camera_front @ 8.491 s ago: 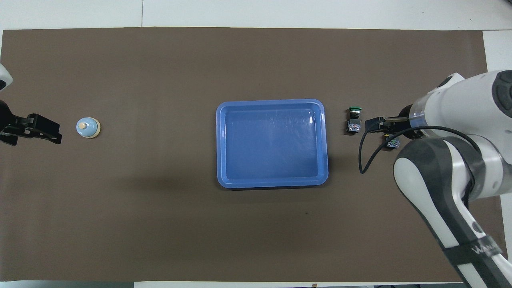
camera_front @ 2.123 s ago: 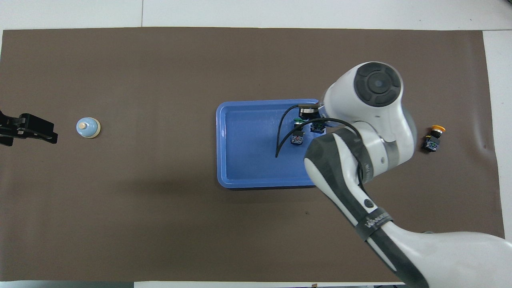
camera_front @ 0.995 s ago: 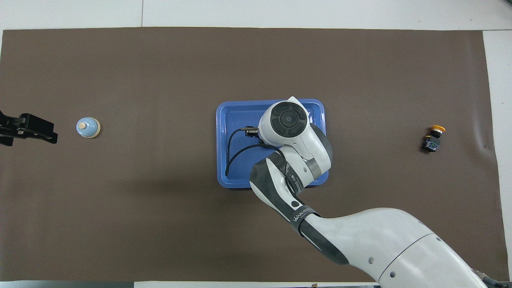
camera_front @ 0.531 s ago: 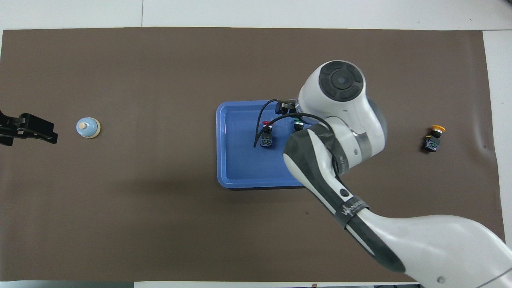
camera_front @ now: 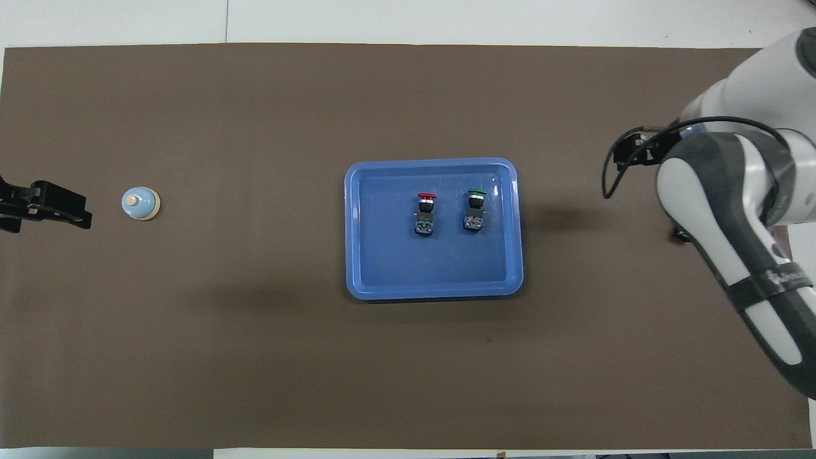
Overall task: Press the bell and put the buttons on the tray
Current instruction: 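Move the right gripper to the yellow-capped button and grasp it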
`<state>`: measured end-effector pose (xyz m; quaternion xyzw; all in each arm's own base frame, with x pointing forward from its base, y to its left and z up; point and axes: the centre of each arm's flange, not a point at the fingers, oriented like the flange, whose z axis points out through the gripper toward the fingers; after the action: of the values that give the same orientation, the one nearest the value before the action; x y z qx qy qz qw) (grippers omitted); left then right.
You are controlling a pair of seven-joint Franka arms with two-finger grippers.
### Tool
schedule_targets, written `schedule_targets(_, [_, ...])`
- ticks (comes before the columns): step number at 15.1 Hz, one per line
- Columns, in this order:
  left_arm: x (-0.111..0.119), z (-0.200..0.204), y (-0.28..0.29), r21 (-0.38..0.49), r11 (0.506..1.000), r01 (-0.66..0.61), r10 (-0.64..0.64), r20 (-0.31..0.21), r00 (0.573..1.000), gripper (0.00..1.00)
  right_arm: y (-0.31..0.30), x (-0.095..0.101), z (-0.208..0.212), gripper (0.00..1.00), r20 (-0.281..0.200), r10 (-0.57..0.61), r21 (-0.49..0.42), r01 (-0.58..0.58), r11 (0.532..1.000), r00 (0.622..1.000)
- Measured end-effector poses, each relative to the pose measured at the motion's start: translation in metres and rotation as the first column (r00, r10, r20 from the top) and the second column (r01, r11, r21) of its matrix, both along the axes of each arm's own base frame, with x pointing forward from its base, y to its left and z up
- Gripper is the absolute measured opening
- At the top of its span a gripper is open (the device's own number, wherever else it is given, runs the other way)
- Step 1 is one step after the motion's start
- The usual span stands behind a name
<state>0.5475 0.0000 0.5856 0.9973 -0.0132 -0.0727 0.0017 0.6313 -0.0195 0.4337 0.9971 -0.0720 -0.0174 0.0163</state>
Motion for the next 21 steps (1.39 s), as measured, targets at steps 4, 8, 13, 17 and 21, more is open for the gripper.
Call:
schedule_targets(4, [0.000,0.000,0.000,0.000,1.000,0.000,0.000,0.000,1.000,1.00,-0.067,-0.021,-0.043,1.00,0.033,-0.040,-0.022,0.041,0.999,0.999])
schedule_targets(8, [0.000,0.000,0.000,0.000,1.000,0.000,0.000,0.000,1.000,1.00,-0.084,-0.062,-0.104,1.00,0.102,-0.070,-0.021,0.073,0.997,0.992])
schedule_targets(13, [0.000,0.000,0.000,0.000,1.000,0.000,0.000,0.000,1.000,1.00,-0.096,-0.080,-0.125,1.00,0.106,-0.092,-0.021,0.095,0.995,0.990])
schedule_targets(17, [0.000,0.000,0.000,0.000,1.000,0.000,0.000,0.000,1.000,1.00,-0.099,-0.081,-0.125,1.00,0.105,-0.096,-0.022,0.098,0.995,0.990])
schedule_targets(21, [0.000,0.000,0.000,0.000,1.000,0.000,0.000,0.000,1.000,1.00,-0.124,-0.088,-0.135,1.00,0.127,-0.089,-0.025,0.093,0.995,0.988])
